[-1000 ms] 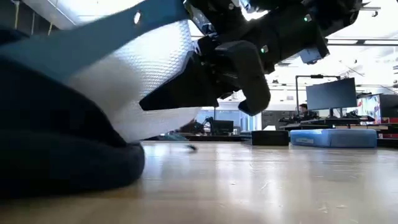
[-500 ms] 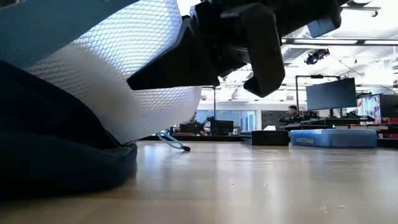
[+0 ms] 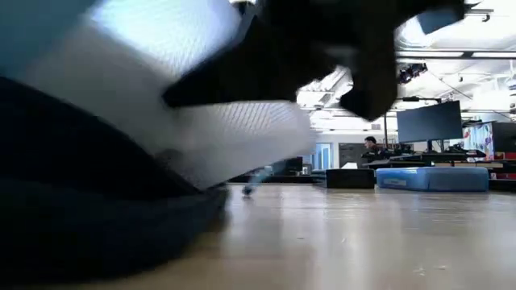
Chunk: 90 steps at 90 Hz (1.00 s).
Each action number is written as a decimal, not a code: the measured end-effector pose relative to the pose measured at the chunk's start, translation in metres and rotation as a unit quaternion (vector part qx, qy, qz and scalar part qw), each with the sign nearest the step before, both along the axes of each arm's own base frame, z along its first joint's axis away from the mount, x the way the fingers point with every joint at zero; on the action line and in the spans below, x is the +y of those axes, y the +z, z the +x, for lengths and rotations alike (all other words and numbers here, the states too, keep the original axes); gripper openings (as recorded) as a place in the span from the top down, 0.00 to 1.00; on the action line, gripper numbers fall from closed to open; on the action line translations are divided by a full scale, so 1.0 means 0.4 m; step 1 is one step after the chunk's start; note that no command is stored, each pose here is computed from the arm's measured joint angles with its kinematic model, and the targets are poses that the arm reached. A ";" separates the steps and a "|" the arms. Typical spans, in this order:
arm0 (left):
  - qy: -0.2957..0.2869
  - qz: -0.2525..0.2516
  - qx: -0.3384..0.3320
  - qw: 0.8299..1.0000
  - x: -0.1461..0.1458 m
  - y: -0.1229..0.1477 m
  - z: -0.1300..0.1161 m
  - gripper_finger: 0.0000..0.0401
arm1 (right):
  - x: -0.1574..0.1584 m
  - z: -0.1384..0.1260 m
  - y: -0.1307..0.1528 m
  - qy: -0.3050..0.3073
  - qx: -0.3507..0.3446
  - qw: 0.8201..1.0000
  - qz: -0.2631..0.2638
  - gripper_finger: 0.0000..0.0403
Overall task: Unpack backpack
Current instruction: Put the white zip bag into the backpack
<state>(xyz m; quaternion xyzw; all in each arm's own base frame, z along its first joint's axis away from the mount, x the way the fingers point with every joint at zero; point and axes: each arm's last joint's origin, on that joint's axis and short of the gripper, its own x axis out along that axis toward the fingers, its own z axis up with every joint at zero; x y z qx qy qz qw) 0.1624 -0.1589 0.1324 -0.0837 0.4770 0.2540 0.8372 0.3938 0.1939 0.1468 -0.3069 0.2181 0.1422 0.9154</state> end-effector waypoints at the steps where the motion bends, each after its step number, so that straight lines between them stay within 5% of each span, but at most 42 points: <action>1: -0.006 0.010 -0.005 1.000 0.004 -0.002 0.003 0.76 | 0.004 0.000 0.003 0.002 0.000 1.000 -0.001 1.00; 18: -0.095 0.163 -0.063 0.980 0.060 0.007 0.095 0.78 | 0.051 0.027 0.028 -0.010 -0.004 1.000 -0.017 1.00; 28: -0.155 0.203 -0.083 0.963 0.077 0.045 0.181 0.78 | 0.067 0.049 0.021 -0.018 0.006 1.000 -0.022 1.00; 43: -0.311 0.171 -0.073 0.932 0.053 0.146 0.268 0.77 | 0.079 0.065 0.008 -0.017 0.033 0.999 -0.034 1.00; 57: -0.352 0.131 -0.079 0.923 0.007 0.230 0.281 0.75 | 0.087 0.063 0.007 0.014 0.040 0.999 -0.020 0.94; 71: -0.364 0.103 -0.098 0.920 -0.053 0.269 0.258 0.75 | 0.111 0.057 0.015 0.058 0.035 0.998 -0.012 0.72; 90: -0.337 0.073 -0.117 0.931 -0.128 0.263 0.190 0.75 | 0.216 0.019 0.110 0.115 0.030 0.981 -0.157 0.40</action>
